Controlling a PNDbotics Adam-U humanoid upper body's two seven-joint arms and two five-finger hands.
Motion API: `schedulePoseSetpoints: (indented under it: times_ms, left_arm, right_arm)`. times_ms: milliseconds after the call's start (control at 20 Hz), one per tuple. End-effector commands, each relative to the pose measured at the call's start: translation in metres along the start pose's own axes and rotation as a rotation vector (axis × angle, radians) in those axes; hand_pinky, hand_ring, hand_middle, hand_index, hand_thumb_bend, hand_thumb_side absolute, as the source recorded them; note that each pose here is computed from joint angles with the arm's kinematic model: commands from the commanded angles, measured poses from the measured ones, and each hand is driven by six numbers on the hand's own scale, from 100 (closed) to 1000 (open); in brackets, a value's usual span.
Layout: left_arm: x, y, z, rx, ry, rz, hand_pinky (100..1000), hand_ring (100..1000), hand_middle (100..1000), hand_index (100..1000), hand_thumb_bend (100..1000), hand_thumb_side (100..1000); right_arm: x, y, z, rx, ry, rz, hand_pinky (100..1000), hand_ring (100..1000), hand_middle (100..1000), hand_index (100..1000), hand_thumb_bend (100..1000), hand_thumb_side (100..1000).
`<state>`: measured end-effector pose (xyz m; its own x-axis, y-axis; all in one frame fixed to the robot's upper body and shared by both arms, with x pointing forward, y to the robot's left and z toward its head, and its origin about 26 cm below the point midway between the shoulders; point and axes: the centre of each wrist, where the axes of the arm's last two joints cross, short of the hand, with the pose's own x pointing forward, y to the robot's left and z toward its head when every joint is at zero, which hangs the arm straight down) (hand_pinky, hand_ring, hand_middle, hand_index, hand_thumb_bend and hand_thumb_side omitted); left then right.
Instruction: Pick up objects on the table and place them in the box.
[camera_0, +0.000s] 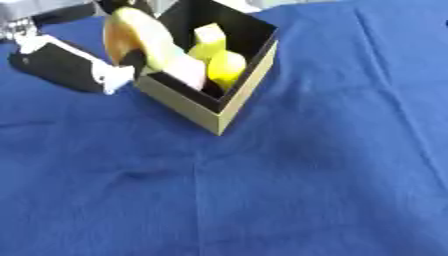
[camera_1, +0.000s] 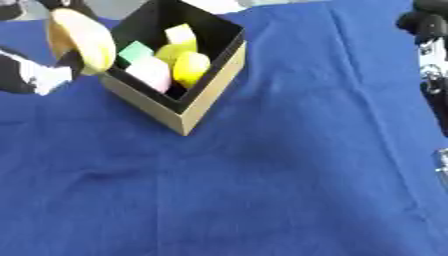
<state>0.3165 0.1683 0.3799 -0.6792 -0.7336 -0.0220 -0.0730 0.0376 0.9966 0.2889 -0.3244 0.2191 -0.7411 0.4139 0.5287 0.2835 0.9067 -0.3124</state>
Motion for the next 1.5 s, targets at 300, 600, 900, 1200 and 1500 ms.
schedulePoseSetpoints:
  times_ms: [300, 600, 900, 1200, 1500]
  left_arm:
    - [-0.001, 0.018, -0.041, 0.055, 0.062, -0.028, 829, 768, 712, 783, 100, 238]
    - [-0.022, 0.009, -0.064, 0.045, 0.120, -0.050, 841, 783, 732, 795, 133, 281]
    - [-0.046, -0.012, -0.085, 0.003, 0.162, -0.079, 860, 813, 779, 843, 205, 350]
    - [-0.072, -0.027, -0.099, -0.014, 0.178, -0.084, 896, 886, 878, 924, 362, 550]
    - [-0.090, -0.028, -0.098, 0.015, 0.190, -0.105, 900, 894, 882, 928, 383, 521]
  right_arm:
    - [0.010, -0.002, -0.013, 0.028, -0.059, 0.000, 840, 740, 651, 772, 100, 678]
    - [0.012, 0.000, -0.017, 0.034, -0.083, -0.009, 841, 740, 651, 773, 100, 677]
    - [0.012, 0.001, -0.018, 0.030, -0.086, -0.018, 841, 740, 651, 772, 100, 686]
    - [0.014, 0.001, -0.021, 0.025, -0.079, -0.024, 841, 740, 650, 772, 100, 690]
    - [0.013, 0.001, -0.020, 0.020, -0.065, -0.029, 840, 740, 650, 772, 100, 691]
